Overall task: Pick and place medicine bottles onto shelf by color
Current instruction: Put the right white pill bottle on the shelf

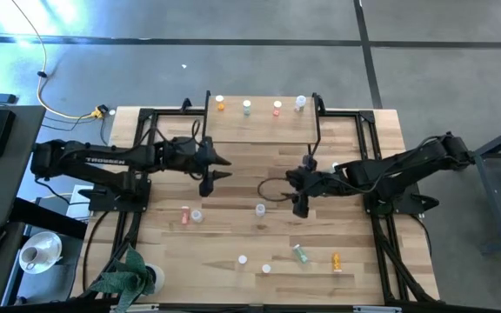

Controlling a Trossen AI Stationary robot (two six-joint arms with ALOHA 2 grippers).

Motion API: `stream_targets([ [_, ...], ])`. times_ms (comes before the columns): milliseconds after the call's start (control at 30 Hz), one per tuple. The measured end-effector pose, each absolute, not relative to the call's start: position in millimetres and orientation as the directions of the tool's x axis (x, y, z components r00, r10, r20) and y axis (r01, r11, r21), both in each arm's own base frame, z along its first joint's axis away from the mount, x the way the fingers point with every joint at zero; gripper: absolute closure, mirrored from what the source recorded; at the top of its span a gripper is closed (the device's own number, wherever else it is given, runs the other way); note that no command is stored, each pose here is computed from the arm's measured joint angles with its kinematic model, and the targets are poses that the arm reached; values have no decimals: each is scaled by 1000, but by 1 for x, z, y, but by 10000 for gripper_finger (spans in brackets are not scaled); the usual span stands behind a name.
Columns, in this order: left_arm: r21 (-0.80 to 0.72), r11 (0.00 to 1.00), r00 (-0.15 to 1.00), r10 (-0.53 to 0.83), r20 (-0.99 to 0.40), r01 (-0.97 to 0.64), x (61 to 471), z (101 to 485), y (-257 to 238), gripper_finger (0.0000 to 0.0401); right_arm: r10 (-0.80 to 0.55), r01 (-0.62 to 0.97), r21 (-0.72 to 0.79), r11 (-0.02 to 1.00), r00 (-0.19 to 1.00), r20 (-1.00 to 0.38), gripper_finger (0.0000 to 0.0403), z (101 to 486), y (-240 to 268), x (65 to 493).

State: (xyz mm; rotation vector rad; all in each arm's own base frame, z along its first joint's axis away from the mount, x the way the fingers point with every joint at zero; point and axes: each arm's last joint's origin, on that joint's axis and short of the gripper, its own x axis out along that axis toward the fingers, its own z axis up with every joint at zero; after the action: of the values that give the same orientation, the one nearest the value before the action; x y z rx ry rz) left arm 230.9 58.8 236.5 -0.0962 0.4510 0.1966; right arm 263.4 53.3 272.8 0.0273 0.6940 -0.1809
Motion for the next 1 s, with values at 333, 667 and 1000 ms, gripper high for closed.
stream_targets([
  [333,-39,983,884,146,-443,-182,233,230,41,239,-55,-7,-89,996,738,-673,179,240,64,296],
  [667,-42,984,884,138,-447,-175,233,229,39,239,-57,-17,-101,995,732,-679,179,203,71,324],
  [1000,-42,984,880,138,-454,-176,233,229,39,239,-60,-4,-93,996,736,-675,179,175,75,341],
])
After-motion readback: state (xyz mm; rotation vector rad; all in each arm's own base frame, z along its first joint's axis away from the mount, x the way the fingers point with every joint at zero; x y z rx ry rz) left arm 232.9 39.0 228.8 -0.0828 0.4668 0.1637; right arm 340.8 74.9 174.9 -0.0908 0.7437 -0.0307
